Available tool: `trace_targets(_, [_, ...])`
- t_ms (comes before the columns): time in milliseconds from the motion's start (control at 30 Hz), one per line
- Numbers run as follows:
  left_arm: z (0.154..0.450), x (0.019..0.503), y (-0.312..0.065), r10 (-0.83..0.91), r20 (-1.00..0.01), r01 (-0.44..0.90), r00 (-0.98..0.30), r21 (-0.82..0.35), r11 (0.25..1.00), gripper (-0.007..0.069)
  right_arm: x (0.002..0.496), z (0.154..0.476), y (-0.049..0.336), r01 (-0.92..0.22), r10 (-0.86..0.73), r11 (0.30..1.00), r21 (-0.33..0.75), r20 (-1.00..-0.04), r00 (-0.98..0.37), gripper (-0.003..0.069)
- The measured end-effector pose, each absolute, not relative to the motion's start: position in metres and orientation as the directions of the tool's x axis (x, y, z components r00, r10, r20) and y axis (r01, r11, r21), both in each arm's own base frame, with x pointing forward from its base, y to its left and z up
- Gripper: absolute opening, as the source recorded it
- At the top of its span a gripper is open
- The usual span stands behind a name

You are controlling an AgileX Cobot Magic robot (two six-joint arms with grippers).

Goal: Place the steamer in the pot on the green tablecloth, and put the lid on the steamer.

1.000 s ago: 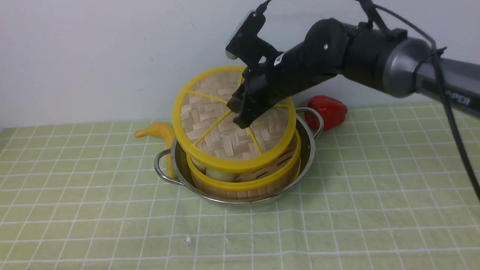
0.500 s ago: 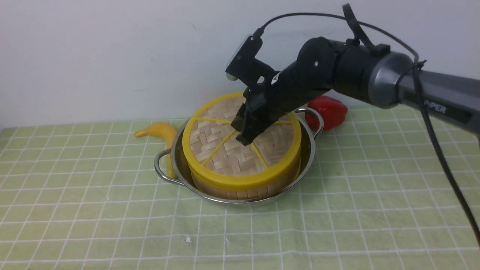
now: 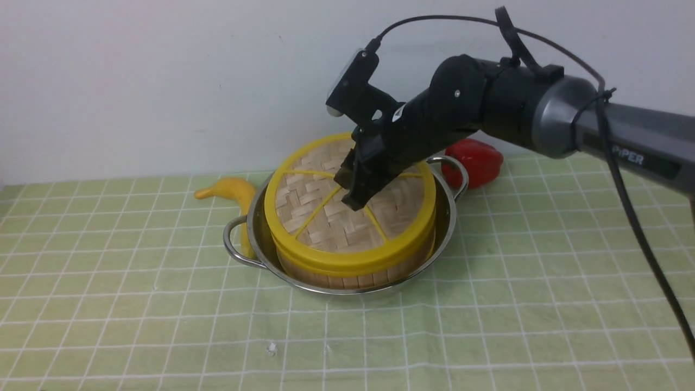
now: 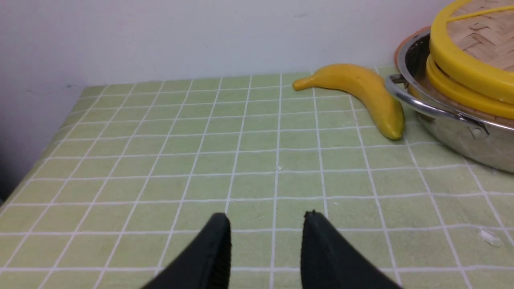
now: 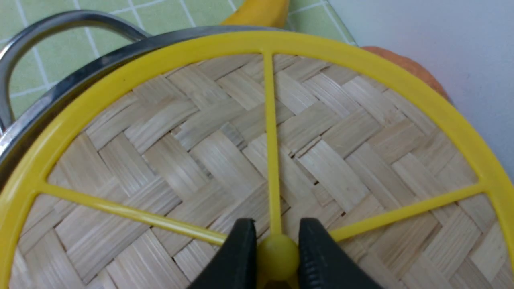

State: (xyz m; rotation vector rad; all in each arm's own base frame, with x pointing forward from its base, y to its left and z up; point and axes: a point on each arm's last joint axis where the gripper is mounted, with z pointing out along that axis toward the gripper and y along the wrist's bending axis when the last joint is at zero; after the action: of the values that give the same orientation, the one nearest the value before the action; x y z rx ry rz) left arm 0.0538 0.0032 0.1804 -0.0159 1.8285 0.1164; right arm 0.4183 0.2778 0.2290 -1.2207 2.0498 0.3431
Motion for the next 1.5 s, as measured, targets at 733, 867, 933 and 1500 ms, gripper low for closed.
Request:
trace_targets(733, [0.18, 0.054, 0.003, 0.05, -0.965, -0.072, -0.258, 0.071, 0.995, 0.0243, 0.421, 0.234, 0.277, -0.835, -0.651, 0.525, -0.165, -0.71, -0.269, 0.0469])
trace_targets(867, [0.18, 0.054, 0.003, 0.05, -0.965, -0.072, -0.258, 0.071, 0.995, 0.0243, 0.416, 0.254, 0.272, -0.819, -0.647, 0.544, -0.184, -0.713, -0.27, 0.0548])
trace_targets(933, [0.18, 0.054, 0.003, 0.05, -0.965, -0.072, -0.258, 0.071, 0.995, 0.0243, 0.412, 0.272, 0.267, -0.802, -0.635, 0.565, -0.192, -0.722, -0.275, 0.0547])
trace_targets(1500, [0.18, 0.054, 0.003, 0.05, -0.965, -0.072, -0.258, 0.071, 0.995, 0.0243, 0.359, 0.406, 0.229, -0.682, -0.304, 0.732, -0.002, -0.896, -0.324, -0.0012])
